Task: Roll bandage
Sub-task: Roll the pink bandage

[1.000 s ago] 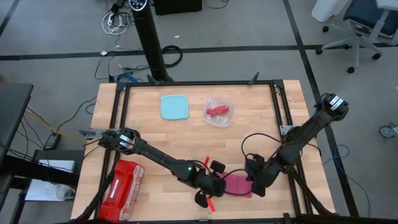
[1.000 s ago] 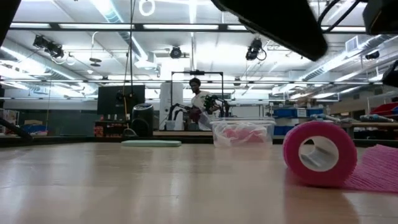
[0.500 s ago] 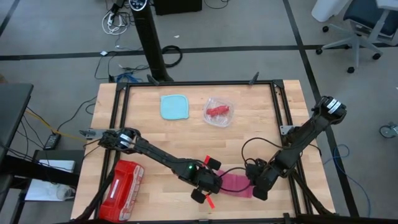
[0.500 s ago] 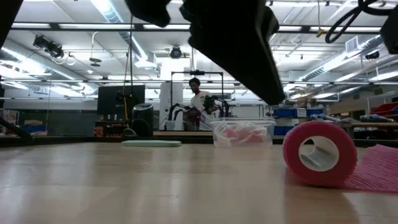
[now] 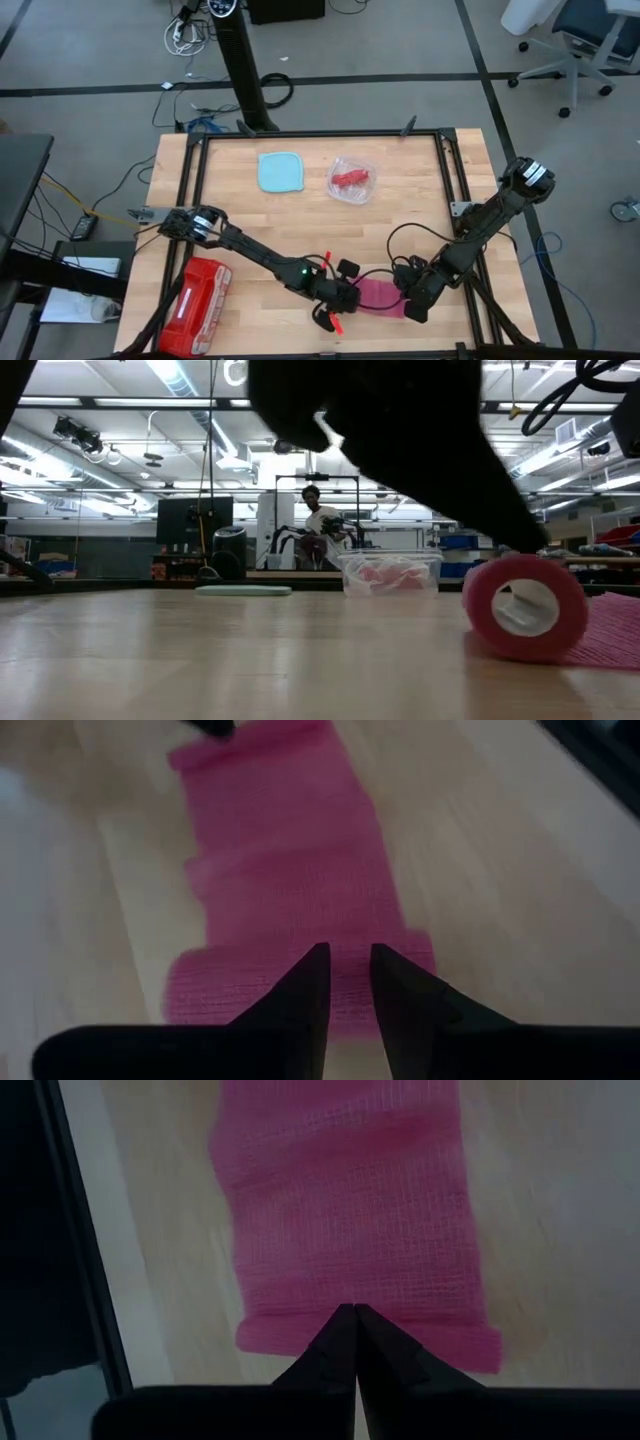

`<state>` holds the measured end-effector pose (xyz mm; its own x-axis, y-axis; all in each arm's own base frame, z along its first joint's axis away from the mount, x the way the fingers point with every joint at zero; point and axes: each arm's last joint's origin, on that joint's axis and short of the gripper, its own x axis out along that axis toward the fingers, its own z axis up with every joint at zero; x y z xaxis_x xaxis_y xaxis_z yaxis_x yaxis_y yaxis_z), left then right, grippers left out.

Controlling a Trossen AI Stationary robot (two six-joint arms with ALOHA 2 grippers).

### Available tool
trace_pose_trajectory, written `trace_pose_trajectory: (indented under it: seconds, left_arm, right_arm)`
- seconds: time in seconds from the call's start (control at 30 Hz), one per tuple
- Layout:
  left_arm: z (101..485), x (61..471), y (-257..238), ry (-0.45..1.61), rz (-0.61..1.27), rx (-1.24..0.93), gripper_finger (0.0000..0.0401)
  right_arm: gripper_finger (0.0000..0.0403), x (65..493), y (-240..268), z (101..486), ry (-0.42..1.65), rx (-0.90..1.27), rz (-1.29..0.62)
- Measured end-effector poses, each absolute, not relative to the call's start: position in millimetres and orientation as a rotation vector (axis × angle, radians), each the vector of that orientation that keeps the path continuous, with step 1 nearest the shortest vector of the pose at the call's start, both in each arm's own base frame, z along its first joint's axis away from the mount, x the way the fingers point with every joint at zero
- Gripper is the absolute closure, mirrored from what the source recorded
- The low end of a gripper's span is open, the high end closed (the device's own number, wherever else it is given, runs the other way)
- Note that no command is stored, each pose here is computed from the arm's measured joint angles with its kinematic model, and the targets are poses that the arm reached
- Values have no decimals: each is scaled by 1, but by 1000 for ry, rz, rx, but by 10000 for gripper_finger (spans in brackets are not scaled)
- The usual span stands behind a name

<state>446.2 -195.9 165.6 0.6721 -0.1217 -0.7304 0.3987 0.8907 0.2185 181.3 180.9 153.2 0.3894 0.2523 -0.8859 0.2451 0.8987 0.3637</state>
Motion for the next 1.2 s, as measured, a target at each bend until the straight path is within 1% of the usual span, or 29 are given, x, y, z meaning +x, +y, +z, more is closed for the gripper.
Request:
trace_pose_trajectory:
  seconds: [0.23, 0.37, 0.5, 0.63, 0.73, 0.9, 1.03, 1.2]
  left_arm:
    - [142, 461, -204, 654, -307, 383, 321]
    - [140, 464, -205, 620, -302, 374, 321]
    - [153, 467, -207, 603, -299, 363, 321]
    - [188, 473, -213, 535, -306, 373, 321]
    - [207, 474, -214, 592, -314, 397, 321]
    - [214, 468, -201, 781, -310, 458, 321]
    - [207, 468, -189, 859, -288, 447, 321]
    - [192, 470, -182, 860, -313, 408, 321]
  right_arm:
    - [397, 185, 182, 155, 1127, 493, 6]
    - [399, 188, 183, 157, 1101, 493, 34]
    - [399, 189, 184, 158, 1074, 484, 45]
    - [397, 190, 183, 158, 1066, 478, 40]
    - [399, 190, 183, 158, 1067, 477, 37]
    - [400, 187, 186, 158, 1089, 489, 51]
    - [398, 187, 186, 158, 1100, 501, 51]
    - [401, 187, 186, 158, 1101, 501, 51]
